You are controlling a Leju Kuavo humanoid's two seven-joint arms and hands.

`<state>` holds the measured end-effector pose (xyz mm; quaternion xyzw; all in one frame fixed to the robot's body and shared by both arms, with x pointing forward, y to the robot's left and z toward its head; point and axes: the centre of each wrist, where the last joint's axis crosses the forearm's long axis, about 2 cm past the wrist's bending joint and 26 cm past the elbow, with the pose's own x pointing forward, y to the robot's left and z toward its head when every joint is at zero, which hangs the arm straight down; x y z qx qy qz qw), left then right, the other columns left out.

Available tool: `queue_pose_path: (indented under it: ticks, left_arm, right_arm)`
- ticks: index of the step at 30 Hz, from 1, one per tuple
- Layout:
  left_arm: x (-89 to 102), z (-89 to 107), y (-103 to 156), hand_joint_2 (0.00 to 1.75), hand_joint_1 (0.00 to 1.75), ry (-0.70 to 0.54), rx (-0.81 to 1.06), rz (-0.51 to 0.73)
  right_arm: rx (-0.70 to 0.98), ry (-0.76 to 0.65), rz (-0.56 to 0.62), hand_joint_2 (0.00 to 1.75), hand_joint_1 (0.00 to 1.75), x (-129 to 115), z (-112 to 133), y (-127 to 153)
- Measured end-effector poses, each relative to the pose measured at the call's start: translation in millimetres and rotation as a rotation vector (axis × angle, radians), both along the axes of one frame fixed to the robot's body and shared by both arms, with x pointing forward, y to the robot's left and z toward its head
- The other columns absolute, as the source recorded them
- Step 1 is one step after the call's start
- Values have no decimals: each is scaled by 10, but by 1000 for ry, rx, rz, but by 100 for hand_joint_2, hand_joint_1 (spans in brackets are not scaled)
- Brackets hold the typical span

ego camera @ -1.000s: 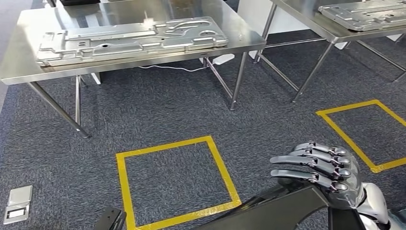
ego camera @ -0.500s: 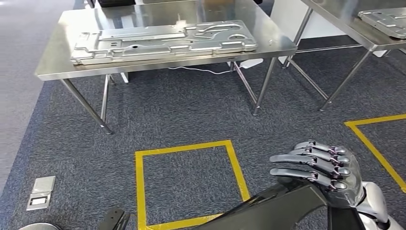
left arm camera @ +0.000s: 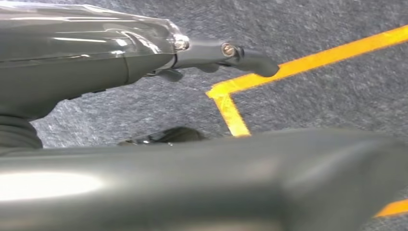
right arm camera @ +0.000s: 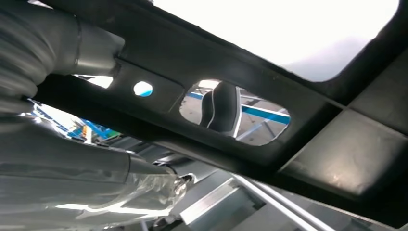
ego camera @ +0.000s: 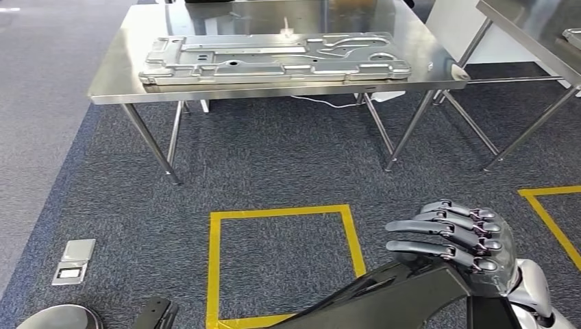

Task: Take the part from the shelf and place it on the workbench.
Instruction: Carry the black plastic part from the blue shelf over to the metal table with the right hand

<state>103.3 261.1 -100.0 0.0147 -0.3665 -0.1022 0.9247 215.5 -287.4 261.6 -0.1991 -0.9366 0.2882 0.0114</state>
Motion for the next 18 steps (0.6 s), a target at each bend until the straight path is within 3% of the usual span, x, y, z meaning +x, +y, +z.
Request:
queue_pose_path:
  ticks: [18]
  left_arm:
    - [42, 9, 11, 0, 0, -9, 3, -2]
  right_arm:
    - [31, 14, 26, 175, 175, -10, -11, 28]
